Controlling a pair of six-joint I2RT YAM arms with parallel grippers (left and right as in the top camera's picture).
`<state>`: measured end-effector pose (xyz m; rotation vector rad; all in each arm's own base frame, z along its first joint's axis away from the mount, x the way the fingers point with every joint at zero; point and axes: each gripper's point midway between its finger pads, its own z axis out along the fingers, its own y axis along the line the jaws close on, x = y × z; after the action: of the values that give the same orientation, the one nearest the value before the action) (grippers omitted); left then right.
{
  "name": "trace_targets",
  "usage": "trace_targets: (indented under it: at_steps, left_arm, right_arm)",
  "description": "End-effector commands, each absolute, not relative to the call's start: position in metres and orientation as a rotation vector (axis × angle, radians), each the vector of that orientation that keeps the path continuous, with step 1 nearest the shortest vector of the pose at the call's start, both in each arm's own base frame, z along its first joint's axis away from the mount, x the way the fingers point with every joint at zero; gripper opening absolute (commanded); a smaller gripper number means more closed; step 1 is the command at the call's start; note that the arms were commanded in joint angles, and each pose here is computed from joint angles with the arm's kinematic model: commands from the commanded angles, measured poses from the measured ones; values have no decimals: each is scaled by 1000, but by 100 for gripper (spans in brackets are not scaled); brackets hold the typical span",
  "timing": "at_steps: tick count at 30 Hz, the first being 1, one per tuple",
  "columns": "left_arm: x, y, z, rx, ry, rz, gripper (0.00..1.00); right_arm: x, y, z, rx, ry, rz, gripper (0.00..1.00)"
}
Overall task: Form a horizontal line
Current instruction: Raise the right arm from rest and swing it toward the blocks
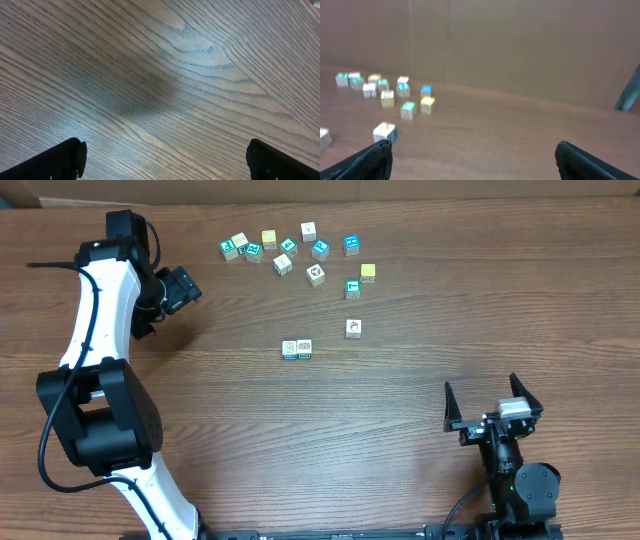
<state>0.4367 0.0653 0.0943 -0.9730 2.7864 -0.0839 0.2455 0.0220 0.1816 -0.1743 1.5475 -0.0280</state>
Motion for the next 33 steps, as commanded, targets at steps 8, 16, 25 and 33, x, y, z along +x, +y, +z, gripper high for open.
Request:
trace_targets:
  at_steps: [8, 16, 25, 33]
  left_arm:
    - [441, 67, 100, -955, 2772, -78, 100]
    - [441, 67, 100, -955, 2772, -78, 100]
    - [441, 67, 100, -955, 2772, -78, 100]
    - [441, 67, 100, -955, 2772, -78, 100]
  right_arm:
    - [243, 40, 187, -265, 1499, 45, 100]
    - [240, 45, 196, -125, 1498, 242, 100]
    - [227, 50, 241, -123, 1444, 305, 100]
    - [205, 49, 296, -124, 1434, 305, 100]
